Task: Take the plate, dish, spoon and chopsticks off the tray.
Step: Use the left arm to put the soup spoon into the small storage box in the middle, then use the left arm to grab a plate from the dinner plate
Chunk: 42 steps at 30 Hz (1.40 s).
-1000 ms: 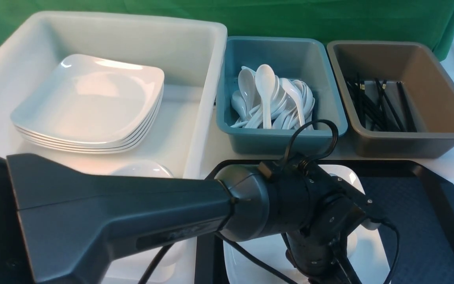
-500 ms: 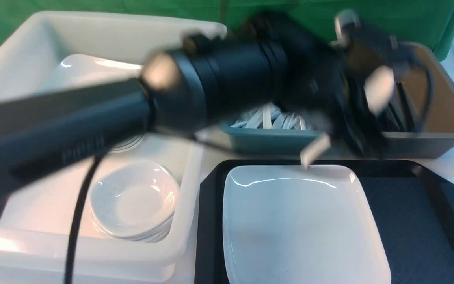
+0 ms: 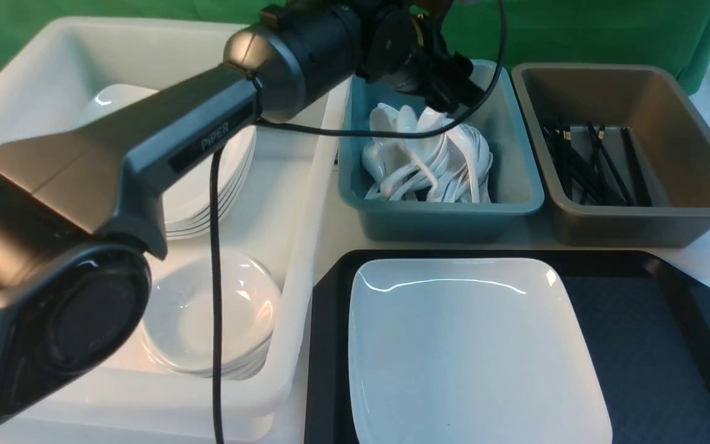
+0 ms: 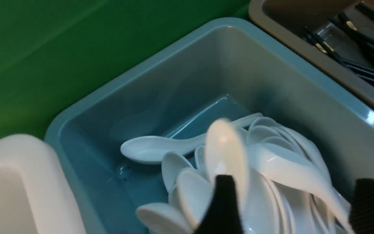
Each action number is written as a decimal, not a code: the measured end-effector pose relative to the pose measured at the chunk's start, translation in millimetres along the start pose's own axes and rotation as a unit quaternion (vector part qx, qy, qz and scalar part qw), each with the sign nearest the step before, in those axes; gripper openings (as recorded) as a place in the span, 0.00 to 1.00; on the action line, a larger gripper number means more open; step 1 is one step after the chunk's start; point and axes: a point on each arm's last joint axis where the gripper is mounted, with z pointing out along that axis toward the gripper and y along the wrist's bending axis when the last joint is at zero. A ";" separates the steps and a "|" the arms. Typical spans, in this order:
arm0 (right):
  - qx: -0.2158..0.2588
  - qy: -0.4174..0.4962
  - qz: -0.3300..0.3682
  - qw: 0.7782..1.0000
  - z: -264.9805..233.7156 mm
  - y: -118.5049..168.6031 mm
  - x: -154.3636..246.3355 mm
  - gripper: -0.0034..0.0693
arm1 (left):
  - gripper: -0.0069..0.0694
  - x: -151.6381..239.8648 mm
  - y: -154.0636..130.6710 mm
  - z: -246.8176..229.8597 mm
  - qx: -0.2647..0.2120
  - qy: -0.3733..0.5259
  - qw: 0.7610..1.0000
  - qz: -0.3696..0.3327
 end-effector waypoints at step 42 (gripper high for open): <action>-0.003 0.001 -0.003 1.000 0.0 0.6 0.2 0.32 | 0.80 198.3 -139.0 -144.7 0.287 0.166 0.783 0.526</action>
